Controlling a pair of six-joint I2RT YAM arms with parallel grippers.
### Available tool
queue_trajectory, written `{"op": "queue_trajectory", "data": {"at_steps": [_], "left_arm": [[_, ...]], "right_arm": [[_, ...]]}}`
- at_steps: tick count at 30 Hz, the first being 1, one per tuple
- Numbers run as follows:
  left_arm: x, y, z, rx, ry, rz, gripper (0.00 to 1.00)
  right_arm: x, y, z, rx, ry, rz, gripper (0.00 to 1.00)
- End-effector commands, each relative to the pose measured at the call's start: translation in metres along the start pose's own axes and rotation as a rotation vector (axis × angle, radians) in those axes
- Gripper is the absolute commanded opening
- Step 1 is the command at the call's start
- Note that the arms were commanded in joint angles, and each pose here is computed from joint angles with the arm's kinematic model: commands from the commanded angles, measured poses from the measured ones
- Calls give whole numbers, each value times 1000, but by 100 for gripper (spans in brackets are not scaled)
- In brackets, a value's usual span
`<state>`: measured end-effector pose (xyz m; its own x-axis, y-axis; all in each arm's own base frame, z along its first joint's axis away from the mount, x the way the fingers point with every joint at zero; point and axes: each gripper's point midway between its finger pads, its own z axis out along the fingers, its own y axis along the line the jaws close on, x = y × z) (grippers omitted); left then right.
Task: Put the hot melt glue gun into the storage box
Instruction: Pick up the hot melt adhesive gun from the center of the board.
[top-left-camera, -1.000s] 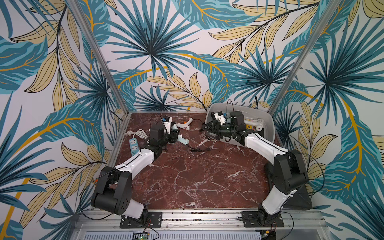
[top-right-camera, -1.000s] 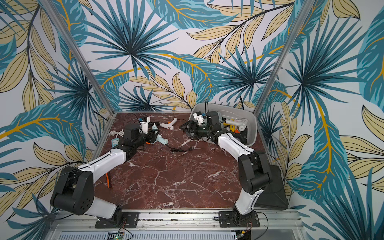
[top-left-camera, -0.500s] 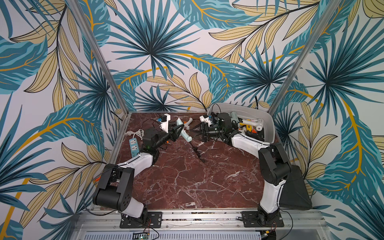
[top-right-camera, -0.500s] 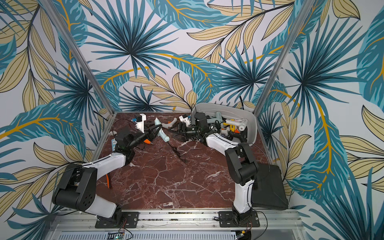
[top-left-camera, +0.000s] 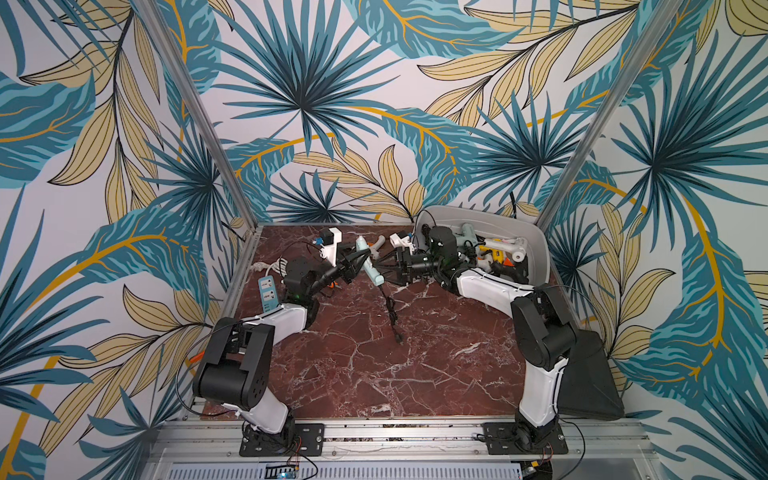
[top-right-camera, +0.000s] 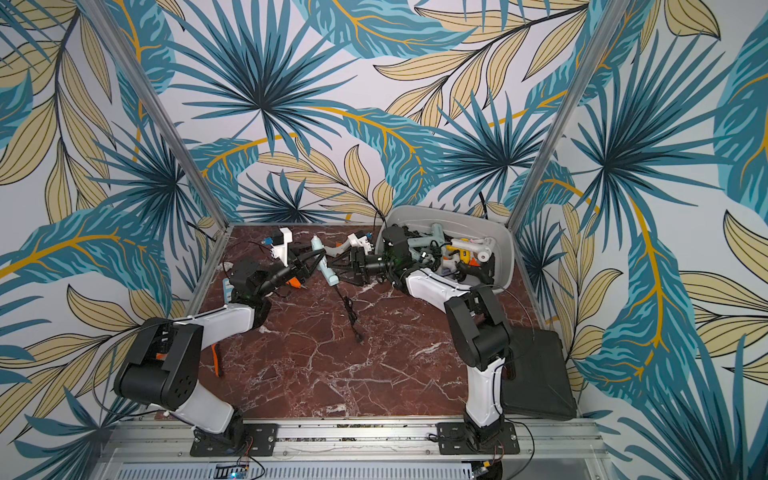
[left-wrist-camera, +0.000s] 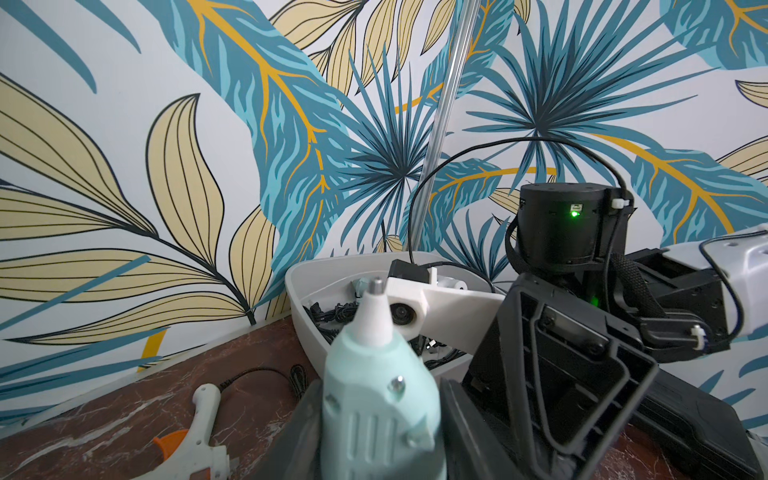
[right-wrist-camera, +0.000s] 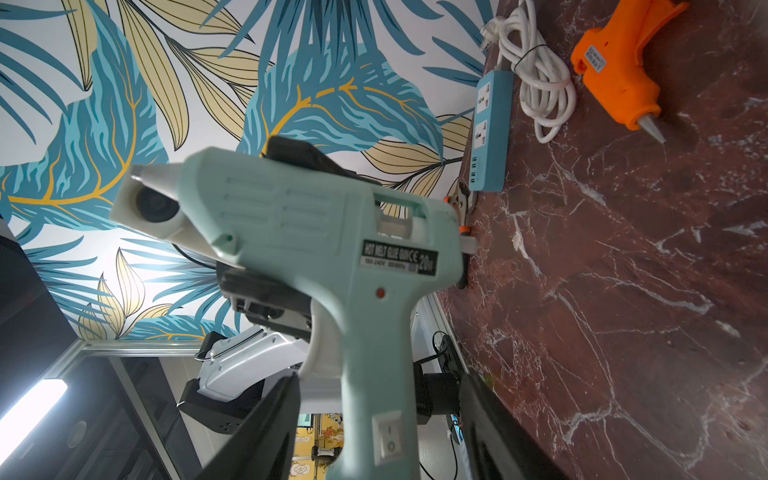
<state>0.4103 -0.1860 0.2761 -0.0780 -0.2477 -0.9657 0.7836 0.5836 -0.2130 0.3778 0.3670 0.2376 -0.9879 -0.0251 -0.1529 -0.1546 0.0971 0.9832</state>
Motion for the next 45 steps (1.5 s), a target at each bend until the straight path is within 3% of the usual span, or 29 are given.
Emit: {"op": "queue_trajectory", "data": {"at_steps": [1,5,12,17,33,39,42,44,45], "left_arm": [[-23,0,2,20,-66,53,0],[-23,5,2,16,-73,47,0],[-24,-3,1,73,-83,61,0],[-22,-12,2,139,-76,72,0],[-27,-1,10,138,-71,80,0],[-29,-5,6,176,-74,74,0],[-26,-7,6,190,-60,63,0],[-25,-8,5,193,-56,58,8],[-25,-9,5,192,-54,58,28]], "right_arm": [[11,6,5,-24,41,-19,65],[13,5,4,-25,38,-15,64],[13,7,4,-36,36,-11,52],[12,8,6,-47,37,-8,51],[22,9,18,-57,80,-5,43],[22,9,18,-56,77,-15,32],[19,10,18,-53,69,-23,21],[17,11,18,-46,60,-28,15],[16,13,17,-43,55,-35,13]]}}
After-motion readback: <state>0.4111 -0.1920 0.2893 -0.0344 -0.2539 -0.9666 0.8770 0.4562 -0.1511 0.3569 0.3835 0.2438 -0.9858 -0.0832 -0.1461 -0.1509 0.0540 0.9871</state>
